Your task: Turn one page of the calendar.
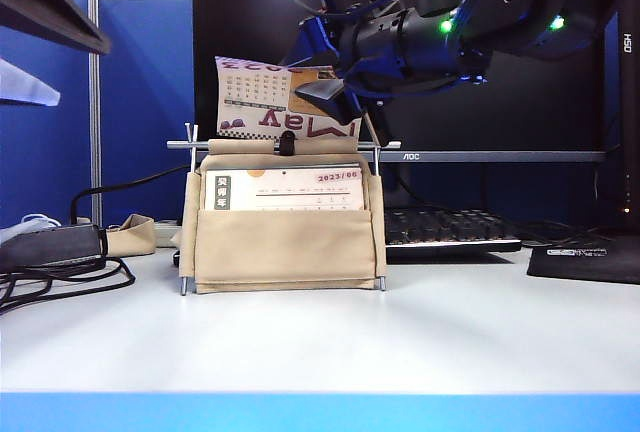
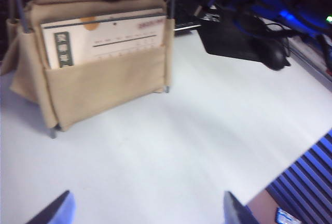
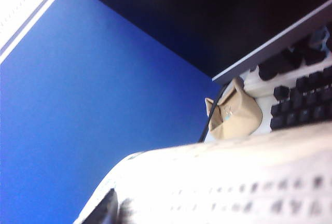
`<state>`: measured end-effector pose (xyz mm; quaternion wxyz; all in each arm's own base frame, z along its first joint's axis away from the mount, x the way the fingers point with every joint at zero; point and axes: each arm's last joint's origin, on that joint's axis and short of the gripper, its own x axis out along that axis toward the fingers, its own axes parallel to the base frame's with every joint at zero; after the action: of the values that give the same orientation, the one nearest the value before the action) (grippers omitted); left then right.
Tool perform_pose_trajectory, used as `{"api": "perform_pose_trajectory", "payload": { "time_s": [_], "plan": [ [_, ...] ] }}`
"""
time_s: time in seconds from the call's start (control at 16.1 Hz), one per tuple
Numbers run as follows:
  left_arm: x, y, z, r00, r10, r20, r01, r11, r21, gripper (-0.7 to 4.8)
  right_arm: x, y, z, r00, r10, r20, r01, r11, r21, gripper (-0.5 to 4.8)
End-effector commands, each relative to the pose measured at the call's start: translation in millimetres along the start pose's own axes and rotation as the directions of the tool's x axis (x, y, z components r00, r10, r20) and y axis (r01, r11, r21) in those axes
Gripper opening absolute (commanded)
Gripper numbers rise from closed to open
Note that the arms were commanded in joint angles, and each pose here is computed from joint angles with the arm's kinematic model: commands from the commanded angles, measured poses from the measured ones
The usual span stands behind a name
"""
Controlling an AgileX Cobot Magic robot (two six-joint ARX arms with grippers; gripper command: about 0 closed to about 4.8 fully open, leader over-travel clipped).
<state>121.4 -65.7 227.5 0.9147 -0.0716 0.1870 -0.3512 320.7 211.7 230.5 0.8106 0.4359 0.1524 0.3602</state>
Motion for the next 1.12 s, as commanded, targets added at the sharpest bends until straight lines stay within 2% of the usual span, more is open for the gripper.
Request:
{"api": "perform_pose_trajectory", "payload": {
  "time_s": [0.06, 0.5, 0.93, 0.99, 1.06, 1.12],
  "plan": [
    [-0.4, -0.7, 1.6, 1.000, -0.008, 0.006, 0.008, 1.000, 0.003, 3.73, -1.1, -1.6, 10.3, 0.998, -0.001, 0.068, 0.002, 1.000, -0.014, 2.55],
    [-0.4, -0.5, 0.3, 1.000, -0.007, -0.007, 0.007, 1.000, -0.003, 3.73, 10.9, 13.1, 33.0, 0.992, 0.052, 0.117, -0.044, 0.996, -0.074, 2.57],
    [-0.6, -0.4, -1.5, 1.000, -0.011, -0.024, 0.010, 1.000, -0.029, 3.73, 16.8, 10.2, 33.5, 0.993, 0.048, 0.110, -0.040, 0.996, -0.075, 2.56],
    [-0.6, -0.4, -1.6, 1.000, -0.010, -0.026, 0.009, 1.000, -0.030, 3.73, 16.7, 10.8, 33.7, 0.993, 0.054, 0.109, -0.044, 0.995, -0.091, 2.56],
    [-0.7, -0.7, -1.5, 1.000, -0.018, -0.025, 0.018, 0.999, -0.030, 3.72, 16.1, 14.5, 34.7, 0.990, 0.103, 0.091, -0.087, 0.982, -0.165, 2.51],
    [-1.0, -1.4, 0.4, 0.999, -0.032, -0.008, 0.032, 0.999, -0.023, 3.60, 12.3, 22.9, 41.5, 0.977, 0.196, 0.089, -0.166, 0.949, -0.269, 2.01]
  ]
}}
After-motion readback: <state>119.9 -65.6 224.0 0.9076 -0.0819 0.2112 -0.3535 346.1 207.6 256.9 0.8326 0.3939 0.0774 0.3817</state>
